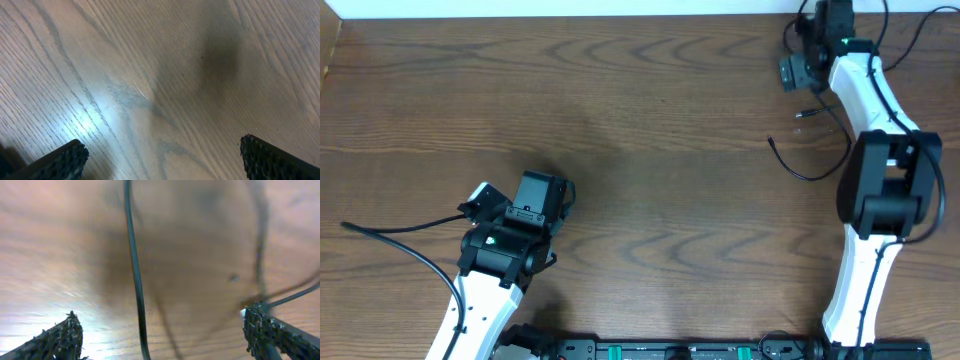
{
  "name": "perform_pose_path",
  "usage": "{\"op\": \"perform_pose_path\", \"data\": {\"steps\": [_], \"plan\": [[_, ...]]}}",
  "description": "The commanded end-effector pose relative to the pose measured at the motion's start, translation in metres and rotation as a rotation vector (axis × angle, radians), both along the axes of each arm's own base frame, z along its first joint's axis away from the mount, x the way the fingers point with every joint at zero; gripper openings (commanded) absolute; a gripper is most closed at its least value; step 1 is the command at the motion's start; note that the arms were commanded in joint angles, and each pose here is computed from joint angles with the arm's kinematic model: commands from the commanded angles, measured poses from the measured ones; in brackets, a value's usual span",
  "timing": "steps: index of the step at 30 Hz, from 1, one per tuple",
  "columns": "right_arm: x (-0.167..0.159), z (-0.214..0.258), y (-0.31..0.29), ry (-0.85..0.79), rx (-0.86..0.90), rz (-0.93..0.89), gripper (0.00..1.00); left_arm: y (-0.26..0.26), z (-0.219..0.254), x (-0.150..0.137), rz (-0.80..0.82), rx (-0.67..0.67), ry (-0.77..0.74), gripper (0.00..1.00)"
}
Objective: Untangle cables
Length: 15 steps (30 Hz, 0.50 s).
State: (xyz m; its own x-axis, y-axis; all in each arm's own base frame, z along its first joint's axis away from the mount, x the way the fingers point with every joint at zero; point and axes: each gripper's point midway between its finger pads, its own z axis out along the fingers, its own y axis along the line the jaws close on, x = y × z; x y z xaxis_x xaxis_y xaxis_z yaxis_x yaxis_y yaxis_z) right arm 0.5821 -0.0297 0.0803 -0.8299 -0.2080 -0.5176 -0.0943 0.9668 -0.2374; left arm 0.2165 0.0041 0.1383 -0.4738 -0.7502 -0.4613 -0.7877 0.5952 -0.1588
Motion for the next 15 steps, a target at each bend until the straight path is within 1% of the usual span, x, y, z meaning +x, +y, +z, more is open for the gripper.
{"op": "perform_pose_path", "data": {"steps": [1, 3, 6, 8, 9, 12, 15], "plan": [[0.001, 0.154, 0.018, -0.31, 0.034, 0.022, 0.99, 0.004, 0.002, 0.001, 0.02, 0.015, -0.012, 0.98], [-0.01, 0.216, 0.02, -0.441, 0.036, 0.027, 0.99, 0.005, 0.002, 0.0, 0.02, 0.015, -0.011, 0.98], [-0.04, 0.309, 0.02, -0.642, 0.038, 0.032, 0.99, 0.004, 0.002, 0.0, 0.019, 0.015, -0.011, 0.98], [-0.069, 0.366, 0.02, -0.766, 0.039, 0.034, 0.99, 0.004, 0.002, 0.001, 0.02, 0.014, -0.015, 0.98], [-0.09, 0.395, 0.019, -0.829, 0.039, 0.035, 0.99, 0.004, 0.003, 0.002, 0.02, 0.013, -0.019, 0.98], [-0.142, 0.451, 0.018, -0.948, 0.04, 0.036, 0.99, 0.004, 0.003, 0.003, 0.02, 0.012, -0.022, 0.98], [-0.195, 0.491, 0.017, -1.034, 0.04, 0.037, 0.99, 0.004, 0.003, 0.003, 0.02, 0.012, -0.022, 0.98]]}}
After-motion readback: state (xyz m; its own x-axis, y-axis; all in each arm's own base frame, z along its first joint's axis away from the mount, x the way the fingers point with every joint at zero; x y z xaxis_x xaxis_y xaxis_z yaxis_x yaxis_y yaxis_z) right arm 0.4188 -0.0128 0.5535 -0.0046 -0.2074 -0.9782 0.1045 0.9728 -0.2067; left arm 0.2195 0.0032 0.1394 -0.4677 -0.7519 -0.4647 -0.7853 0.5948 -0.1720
